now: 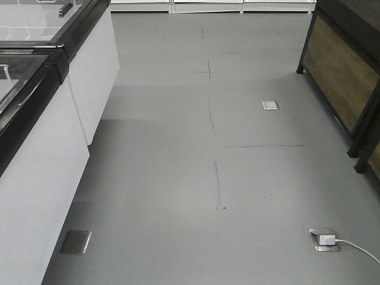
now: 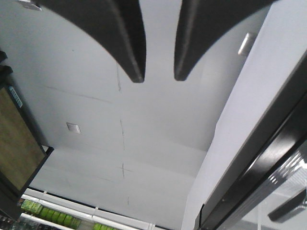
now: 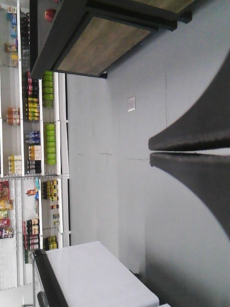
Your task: Left arm holds basket, right arm returns cookies
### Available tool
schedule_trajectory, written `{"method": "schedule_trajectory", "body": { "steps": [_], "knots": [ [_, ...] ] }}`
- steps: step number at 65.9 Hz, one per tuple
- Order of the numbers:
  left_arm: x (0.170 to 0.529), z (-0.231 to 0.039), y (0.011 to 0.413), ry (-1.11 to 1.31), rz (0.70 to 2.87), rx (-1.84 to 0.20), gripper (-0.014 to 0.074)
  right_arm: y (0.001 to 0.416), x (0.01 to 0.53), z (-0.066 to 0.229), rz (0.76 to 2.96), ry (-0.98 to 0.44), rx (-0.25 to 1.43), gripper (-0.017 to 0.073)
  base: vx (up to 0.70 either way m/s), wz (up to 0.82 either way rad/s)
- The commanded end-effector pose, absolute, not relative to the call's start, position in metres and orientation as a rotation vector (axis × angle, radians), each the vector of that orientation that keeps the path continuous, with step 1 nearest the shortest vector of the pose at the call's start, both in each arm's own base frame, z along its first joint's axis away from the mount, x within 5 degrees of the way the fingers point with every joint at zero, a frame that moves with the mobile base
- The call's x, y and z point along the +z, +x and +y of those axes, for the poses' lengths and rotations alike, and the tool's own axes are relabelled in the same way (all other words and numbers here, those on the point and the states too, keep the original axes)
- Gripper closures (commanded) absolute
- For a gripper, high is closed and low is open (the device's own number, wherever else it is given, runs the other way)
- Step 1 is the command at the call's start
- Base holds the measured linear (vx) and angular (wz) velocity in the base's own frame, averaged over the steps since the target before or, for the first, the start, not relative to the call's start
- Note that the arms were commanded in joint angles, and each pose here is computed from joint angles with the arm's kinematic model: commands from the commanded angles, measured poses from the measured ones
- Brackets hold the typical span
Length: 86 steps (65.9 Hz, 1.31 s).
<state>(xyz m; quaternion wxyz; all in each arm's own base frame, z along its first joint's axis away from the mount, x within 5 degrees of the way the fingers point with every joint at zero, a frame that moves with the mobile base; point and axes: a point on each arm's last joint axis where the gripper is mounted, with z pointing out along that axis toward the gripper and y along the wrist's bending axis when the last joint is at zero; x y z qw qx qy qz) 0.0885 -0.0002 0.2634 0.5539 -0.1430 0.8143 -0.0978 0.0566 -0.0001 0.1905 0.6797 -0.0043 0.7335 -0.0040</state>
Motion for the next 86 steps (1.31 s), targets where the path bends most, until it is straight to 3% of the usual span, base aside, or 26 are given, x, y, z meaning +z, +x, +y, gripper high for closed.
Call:
{"method": "schedule_trajectory", "body": {
  "steps": [1,11,26,48,62,73,86],
  "knots": [
    [0.28,-0.001,0.098,-0.407,1.888,-0.292,0.0349,0.056,0.199,0.0,1.558,-0.015,-0.011,0.0568,0.0,0.0],
    [0.279,-0.001,0.111,-0.526,1.938,-0.347,0.0263,0.056,0.199,0.0,1.558,-0.015,-0.011,0.0568,0.0,0.0],
    [0.285,-0.004,0.145,-0.65,1.986,-0.424,0.0253,0.056,0.199,0.0,1.558,-0.015,-0.011,0.0568,0.0,0.0],
    [0.353,-0.008,0.185,-0.799,1.825,-0.658,0.0255,0.056,0.199,0.0,1.558,-0.015,-0.011,0.0568,0.0,0.0],
    [0.388,0.028,0.181,-1.005,1.76,-0.577,0.026,0.056,0.199,0.0,1.558,-0.015,-0.011,0.0568,0.0,0.0],
    [0.4,0.063,0.168,-1.129,1.762,-0.402,0.0305,0.056,0.199,0.0,1.558,-0.015,-0.011,0.0568,0.0,0.0],
    [0.411,0.096,0.169,-1.195,1.775,-0.374,0.0315,0.056,0.199,0.0,1.558,-0.015,-0.011,0.0568,0.0,0.0]
  ]
}}
